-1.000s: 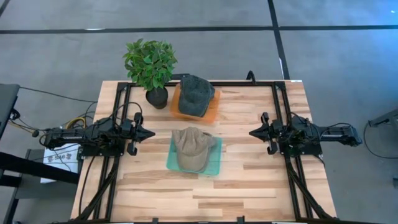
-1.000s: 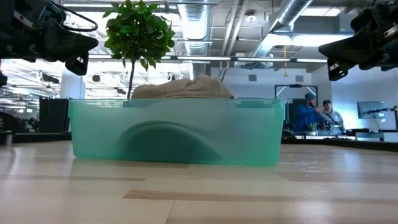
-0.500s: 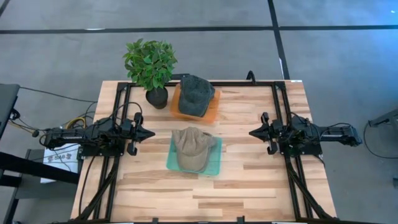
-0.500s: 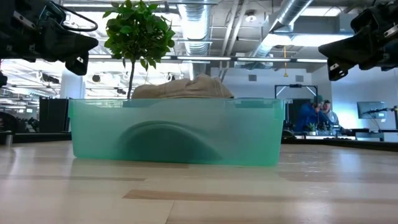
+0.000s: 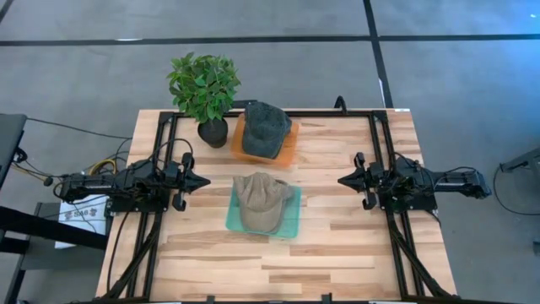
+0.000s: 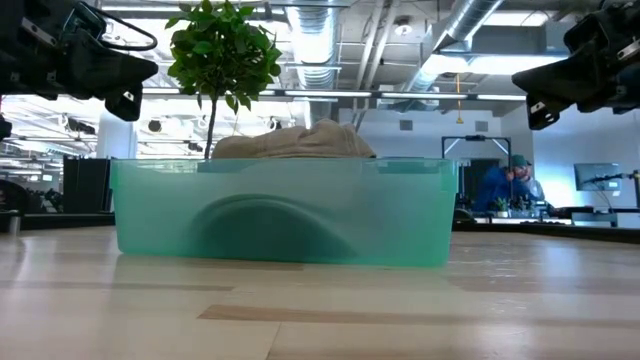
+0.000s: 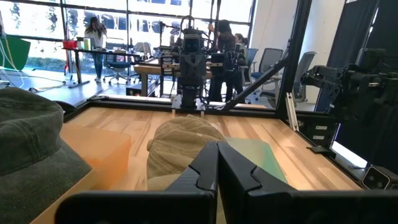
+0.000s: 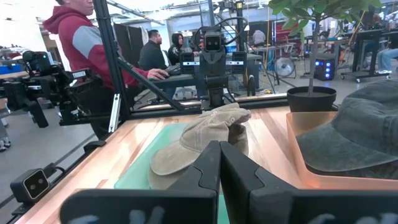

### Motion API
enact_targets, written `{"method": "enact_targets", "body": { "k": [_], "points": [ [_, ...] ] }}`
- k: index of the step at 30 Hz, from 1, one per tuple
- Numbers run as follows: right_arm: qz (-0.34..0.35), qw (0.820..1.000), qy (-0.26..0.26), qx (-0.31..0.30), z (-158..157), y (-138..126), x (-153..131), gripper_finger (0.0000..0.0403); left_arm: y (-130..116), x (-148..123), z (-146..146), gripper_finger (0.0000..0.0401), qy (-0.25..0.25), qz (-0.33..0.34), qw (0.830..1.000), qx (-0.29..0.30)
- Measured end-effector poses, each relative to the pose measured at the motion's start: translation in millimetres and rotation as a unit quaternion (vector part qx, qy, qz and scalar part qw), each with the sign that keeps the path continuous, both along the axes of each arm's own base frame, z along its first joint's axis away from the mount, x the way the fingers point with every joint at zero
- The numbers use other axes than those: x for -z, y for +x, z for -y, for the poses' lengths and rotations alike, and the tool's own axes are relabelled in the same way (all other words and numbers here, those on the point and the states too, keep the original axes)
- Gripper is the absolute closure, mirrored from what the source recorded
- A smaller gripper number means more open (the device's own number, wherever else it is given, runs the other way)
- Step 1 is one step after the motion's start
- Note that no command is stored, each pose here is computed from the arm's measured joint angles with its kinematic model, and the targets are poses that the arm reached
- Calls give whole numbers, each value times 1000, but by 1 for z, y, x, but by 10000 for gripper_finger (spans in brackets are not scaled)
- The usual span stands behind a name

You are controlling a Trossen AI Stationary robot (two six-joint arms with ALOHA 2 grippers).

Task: Pick & Place hat
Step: Return to Home Position

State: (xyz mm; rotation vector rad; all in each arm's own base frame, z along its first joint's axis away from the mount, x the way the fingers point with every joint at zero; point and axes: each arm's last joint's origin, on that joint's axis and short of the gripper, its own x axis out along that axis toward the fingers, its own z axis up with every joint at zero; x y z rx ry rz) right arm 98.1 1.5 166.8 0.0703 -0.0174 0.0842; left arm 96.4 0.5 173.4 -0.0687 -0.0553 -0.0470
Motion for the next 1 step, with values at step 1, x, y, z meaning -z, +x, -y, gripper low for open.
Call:
{"method": "enact_targets", "body": {
  "k": [1],
  "points": [
    [0, 1000, 0, 0, 0, 0, 0, 403, 0, 0, 0, 401, 0, 0, 1000, 0]
  ]
}}
